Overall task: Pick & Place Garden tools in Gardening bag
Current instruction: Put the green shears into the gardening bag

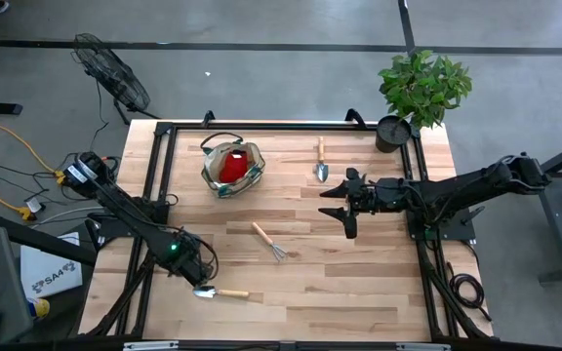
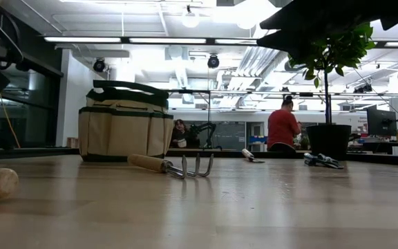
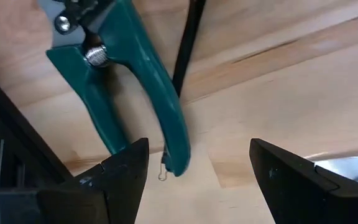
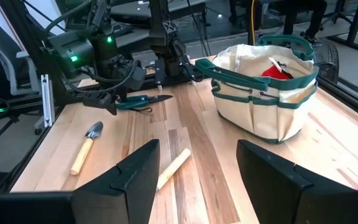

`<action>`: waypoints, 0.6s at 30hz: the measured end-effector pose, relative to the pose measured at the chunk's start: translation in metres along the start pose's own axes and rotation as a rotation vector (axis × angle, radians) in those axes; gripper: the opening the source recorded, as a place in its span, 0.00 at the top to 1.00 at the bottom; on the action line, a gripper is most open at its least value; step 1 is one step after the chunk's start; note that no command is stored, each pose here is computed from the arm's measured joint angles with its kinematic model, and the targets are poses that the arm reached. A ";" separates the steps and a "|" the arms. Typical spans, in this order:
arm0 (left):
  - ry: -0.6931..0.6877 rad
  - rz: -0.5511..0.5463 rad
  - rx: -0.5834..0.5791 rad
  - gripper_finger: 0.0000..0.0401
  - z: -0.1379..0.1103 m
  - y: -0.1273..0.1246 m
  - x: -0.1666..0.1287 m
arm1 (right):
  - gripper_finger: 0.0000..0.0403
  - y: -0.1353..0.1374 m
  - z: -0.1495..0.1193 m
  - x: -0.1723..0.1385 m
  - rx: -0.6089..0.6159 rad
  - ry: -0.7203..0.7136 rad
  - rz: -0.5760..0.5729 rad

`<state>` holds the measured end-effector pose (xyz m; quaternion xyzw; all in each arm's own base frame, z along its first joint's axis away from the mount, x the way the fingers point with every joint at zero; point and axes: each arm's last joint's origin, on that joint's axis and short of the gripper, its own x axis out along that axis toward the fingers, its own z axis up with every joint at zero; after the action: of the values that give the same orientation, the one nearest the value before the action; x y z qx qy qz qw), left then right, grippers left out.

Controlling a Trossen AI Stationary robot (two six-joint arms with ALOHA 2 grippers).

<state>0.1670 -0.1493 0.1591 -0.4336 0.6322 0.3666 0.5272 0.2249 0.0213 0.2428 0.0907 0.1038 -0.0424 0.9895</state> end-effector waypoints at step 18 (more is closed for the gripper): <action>0.005 -0.019 -0.042 0.33 -0.001 -0.002 0.000 | 0.49 0.000 -0.001 0.000 -0.003 0.006 -0.001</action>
<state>0.1684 -0.1504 0.1592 -0.4513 0.6218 0.3736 0.5197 0.2247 0.0213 0.2422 0.0893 0.1070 -0.0425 0.9893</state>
